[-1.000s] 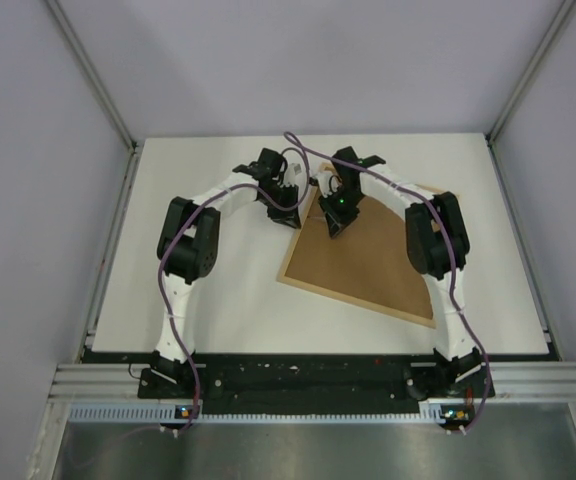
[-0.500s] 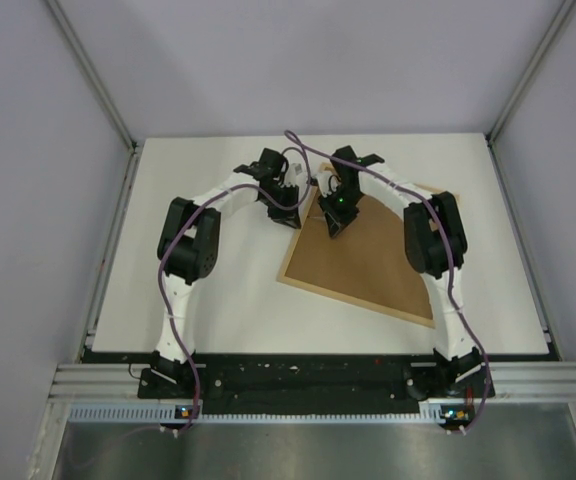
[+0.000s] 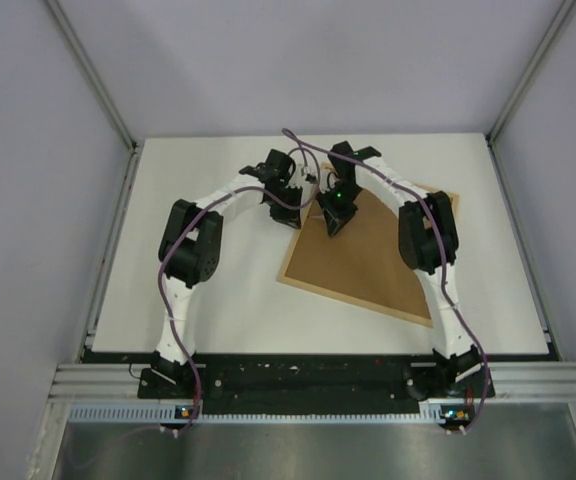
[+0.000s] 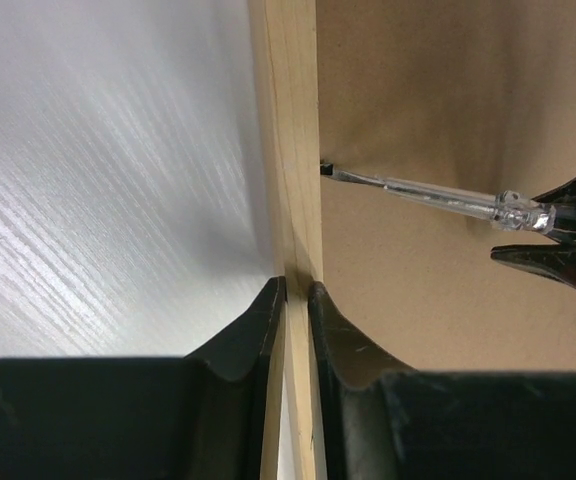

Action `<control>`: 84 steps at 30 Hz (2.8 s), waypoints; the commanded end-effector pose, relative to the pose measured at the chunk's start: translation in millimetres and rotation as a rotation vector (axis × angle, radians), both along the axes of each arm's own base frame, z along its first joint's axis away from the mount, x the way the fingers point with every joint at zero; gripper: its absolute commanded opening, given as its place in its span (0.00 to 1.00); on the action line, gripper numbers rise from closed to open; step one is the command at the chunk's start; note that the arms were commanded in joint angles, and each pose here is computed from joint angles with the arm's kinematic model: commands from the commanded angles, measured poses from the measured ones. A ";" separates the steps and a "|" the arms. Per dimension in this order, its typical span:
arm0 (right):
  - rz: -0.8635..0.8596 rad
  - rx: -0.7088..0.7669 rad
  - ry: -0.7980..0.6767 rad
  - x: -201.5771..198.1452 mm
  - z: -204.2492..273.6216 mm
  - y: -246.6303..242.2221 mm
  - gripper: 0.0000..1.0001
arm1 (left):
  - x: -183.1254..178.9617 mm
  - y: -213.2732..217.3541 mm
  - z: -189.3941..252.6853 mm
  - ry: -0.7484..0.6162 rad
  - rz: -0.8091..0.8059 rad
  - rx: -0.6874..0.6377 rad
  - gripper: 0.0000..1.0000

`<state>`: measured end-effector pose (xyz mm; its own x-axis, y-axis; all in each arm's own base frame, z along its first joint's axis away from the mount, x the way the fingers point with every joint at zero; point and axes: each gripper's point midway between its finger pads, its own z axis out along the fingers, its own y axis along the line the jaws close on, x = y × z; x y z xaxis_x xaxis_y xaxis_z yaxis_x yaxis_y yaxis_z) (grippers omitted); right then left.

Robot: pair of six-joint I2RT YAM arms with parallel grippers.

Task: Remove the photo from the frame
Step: Release the photo frame item from the photo frame.

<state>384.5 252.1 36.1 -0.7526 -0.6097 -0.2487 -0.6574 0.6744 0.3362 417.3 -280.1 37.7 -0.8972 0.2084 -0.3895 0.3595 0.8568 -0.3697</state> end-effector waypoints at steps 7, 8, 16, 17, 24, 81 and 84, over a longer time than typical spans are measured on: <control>0.126 0.122 -0.253 38.9 53.3 77.8 0.00 | -59.0 -49.1 -2.0 0.111 -0.163 -0.072 0.14; 0.136 0.119 -0.256 37.8 50.9 81.9 0.00 | -59.7 -50.5 -1.5 0.110 -0.166 -0.072 0.14; 0.147 0.154 -0.243 34.0 43.4 99.9 0.00 | -63.2 -53.4 4.4 0.121 -0.174 -0.112 0.15; 0.146 0.148 -0.241 32.8 41.8 98.3 0.00 | -62.2 -53.7 8.5 0.132 -0.160 -0.153 0.16; 0.132 0.136 -0.226 24.6 32.9 91.1 0.00 | -52.8 -36.6 12.4 0.226 -0.102 -0.339 0.18; -0.164 0.026 -0.309 1.2 63.3 -81.7 0.00 | 49.2 2.4 29.3 -0.078 0.080 0.130 0.77; -0.164 0.025 -0.279 -4.1 52.1 -82.1 0.00 | 48.2 4.9 20.0 -0.098 0.076 0.258 0.80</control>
